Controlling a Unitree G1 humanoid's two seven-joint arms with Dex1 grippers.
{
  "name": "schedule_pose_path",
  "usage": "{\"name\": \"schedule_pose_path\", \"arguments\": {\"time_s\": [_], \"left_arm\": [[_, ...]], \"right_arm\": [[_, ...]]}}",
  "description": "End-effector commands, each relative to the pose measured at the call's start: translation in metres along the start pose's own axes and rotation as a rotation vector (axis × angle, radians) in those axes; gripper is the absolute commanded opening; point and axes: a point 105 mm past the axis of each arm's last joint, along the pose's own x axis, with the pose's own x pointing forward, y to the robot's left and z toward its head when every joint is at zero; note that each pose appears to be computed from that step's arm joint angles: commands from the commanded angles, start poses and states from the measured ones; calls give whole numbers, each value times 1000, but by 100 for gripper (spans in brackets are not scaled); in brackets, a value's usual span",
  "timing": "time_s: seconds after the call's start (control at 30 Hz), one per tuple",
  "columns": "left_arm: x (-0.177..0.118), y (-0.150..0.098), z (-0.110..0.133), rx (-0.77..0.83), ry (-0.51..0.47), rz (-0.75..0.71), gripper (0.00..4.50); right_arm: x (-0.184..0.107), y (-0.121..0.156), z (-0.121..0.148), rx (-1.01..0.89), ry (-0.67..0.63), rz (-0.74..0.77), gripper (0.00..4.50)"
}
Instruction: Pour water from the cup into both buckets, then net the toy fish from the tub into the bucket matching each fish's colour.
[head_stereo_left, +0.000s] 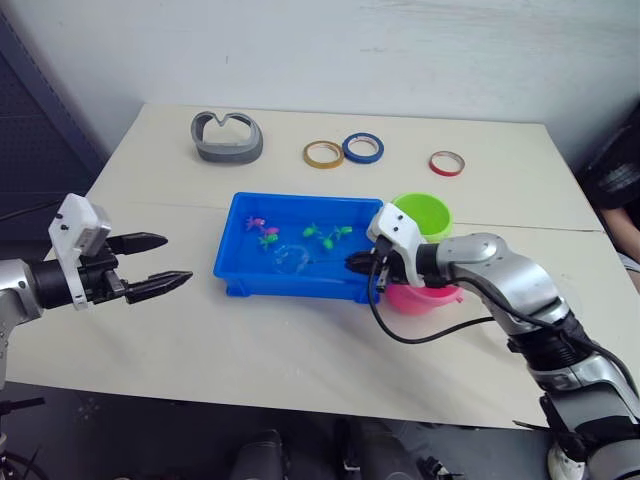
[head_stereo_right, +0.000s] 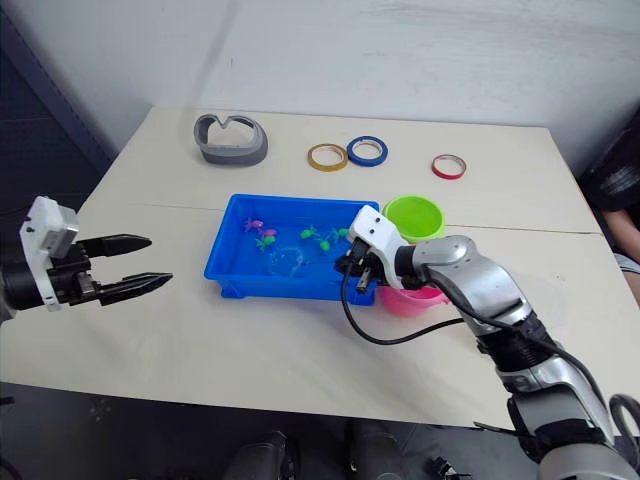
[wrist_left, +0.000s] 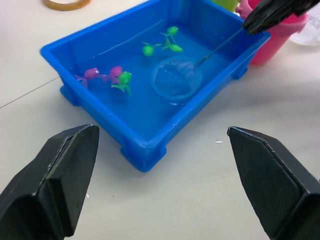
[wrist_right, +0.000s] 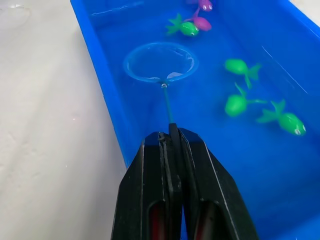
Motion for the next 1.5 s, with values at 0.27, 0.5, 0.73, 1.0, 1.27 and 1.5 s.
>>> {"name": "schedule_pose_path", "arguments": {"time_s": [0.27,0.5,0.73,1.0,1.27,1.5], "left_arm": [[-7,-1,14,60,-24,42,449],[0,-1,17,71,-36,27,449],[7,-1,21,88,-48,9,449],[9,1,24,100,-55,8,449],[9,1,23,98,-61,12,449],[7,3,24,102,-65,23,449]], "right_arm": [[3,-3,34,16,-98,4,0],[18,-16,32,56,-92,-40,0],[30,-23,15,111,-51,-66,0],[41,-30,16,108,-70,-92,0],[51,-33,28,121,-129,-111,0],[58,-33,24,150,-93,-101,0]]}}
